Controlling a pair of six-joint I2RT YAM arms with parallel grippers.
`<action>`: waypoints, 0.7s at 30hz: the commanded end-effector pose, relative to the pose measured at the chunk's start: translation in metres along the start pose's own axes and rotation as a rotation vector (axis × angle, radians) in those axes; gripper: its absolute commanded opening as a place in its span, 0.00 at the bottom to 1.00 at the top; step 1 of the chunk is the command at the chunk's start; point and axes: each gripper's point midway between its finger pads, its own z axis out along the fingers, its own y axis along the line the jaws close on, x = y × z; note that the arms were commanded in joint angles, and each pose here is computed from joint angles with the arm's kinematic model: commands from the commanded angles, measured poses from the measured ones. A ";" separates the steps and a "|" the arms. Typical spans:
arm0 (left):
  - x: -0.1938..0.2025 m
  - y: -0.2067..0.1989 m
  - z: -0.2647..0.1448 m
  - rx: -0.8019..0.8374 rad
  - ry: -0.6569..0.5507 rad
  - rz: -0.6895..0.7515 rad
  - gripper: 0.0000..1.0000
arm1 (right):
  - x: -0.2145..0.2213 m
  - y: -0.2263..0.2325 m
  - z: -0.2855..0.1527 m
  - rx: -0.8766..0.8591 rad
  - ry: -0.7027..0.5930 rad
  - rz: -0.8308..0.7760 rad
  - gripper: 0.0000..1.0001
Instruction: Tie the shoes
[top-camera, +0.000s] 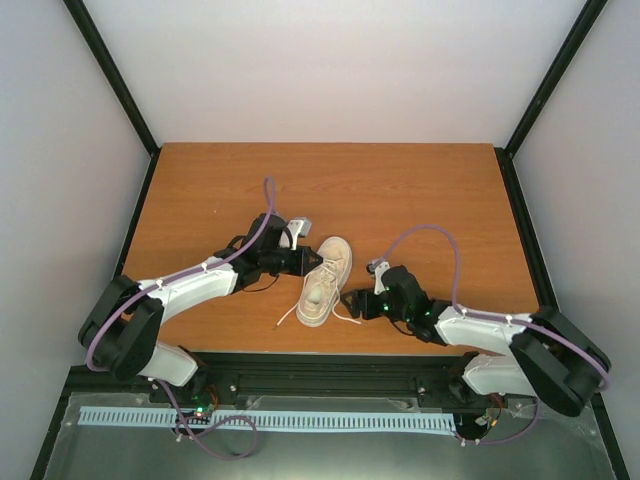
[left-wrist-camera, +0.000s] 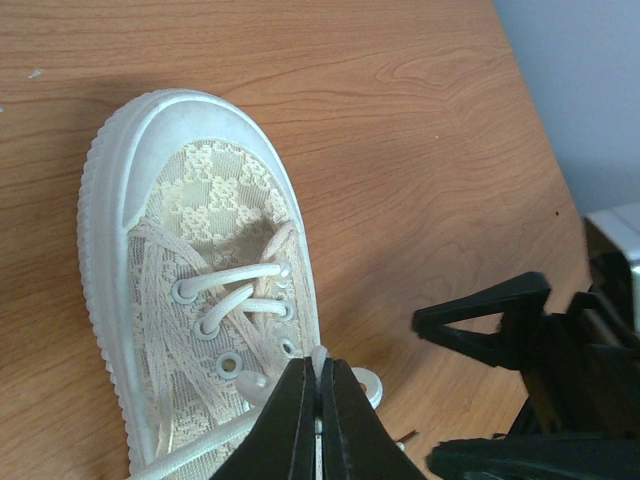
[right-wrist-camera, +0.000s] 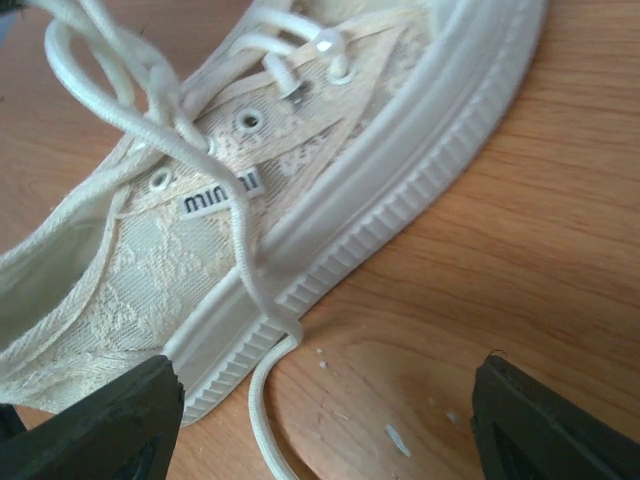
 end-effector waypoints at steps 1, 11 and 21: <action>-0.020 -0.018 -0.008 0.058 -0.058 0.046 0.01 | -0.018 0.034 0.013 -0.157 -0.053 -0.041 0.76; -0.019 -0.017 -0.007 0.050 -0.042 0.053 0.01 | -0.024 0.033 0.035 -0.138 -0.049 -0.080 0.46; -0.020 -0.014 -0.006 0.034 -0.042 0.053 0.01 | -0.020 0.025 0.042 -0.099 -0.036 -0.064 0.05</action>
